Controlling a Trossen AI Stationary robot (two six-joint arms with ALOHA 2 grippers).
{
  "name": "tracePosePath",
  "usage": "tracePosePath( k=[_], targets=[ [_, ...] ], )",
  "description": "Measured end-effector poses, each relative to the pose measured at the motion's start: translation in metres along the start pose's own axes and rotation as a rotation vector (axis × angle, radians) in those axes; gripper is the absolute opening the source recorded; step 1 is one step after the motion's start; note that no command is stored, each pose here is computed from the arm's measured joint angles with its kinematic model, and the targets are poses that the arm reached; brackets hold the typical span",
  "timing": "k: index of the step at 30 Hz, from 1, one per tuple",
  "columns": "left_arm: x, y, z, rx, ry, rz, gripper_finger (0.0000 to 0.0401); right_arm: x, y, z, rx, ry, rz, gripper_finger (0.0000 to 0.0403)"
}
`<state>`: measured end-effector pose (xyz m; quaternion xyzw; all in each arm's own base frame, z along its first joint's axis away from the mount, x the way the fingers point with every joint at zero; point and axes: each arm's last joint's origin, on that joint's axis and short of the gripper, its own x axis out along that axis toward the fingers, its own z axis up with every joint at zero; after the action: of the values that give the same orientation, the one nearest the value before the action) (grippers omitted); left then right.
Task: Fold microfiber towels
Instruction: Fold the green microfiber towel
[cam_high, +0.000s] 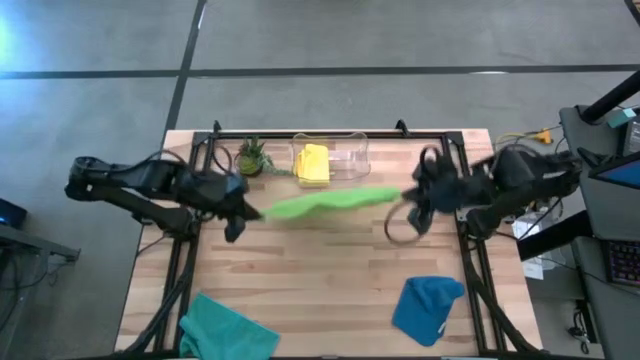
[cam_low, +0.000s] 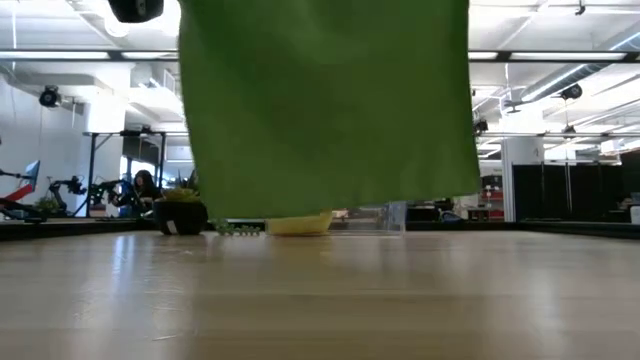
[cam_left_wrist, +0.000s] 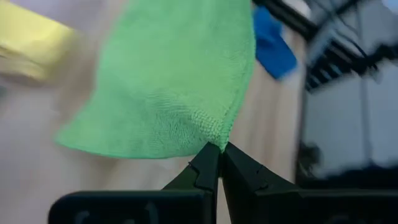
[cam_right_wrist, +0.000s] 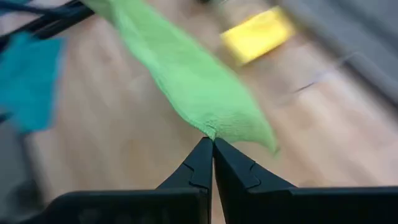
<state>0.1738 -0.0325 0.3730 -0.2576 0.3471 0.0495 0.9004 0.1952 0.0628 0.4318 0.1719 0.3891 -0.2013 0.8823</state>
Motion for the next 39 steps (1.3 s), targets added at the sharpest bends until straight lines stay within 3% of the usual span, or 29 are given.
tracePosePath(
  k=[6,11,15,26,30,39],
  targets=[
    [0.003,-0.037,-0.015,-0.03,0.094,-0.178,0.0,-0.002,0.046,-0.044,0.053,0.111,0.147,0.0008],
    [-0.007,-0.068,-0.025,-0.11,0.141,-0.326,0.0,-0.013,0.079,-0.067,0.182,0.179,0.275,0.0008],
    [0.0,-0.079,-0.035,-0.118,0.176,-0.324,0.0,-0.01,0.094,-0.078,0.199,0.215,0.266,0.0008],
    [0.051,-0.056,-0.061,0.058,0.238,0.21,0.0,0.055,0.077,-0.106,0.065,0.282,-0.083,0.0008],
    [0.078,-0.049,-0.063,0.135,0.251,0.312,0.0,0.086,0.062,-0.113,0.008,0.31,-0.19,0.0008],
    [0.127,-0.028,-0.063,0.254,0.246,0.55,0.0,0.145,0.033,-0.117,-0.05,0.302,-0.281,0.0008]
  ],
)
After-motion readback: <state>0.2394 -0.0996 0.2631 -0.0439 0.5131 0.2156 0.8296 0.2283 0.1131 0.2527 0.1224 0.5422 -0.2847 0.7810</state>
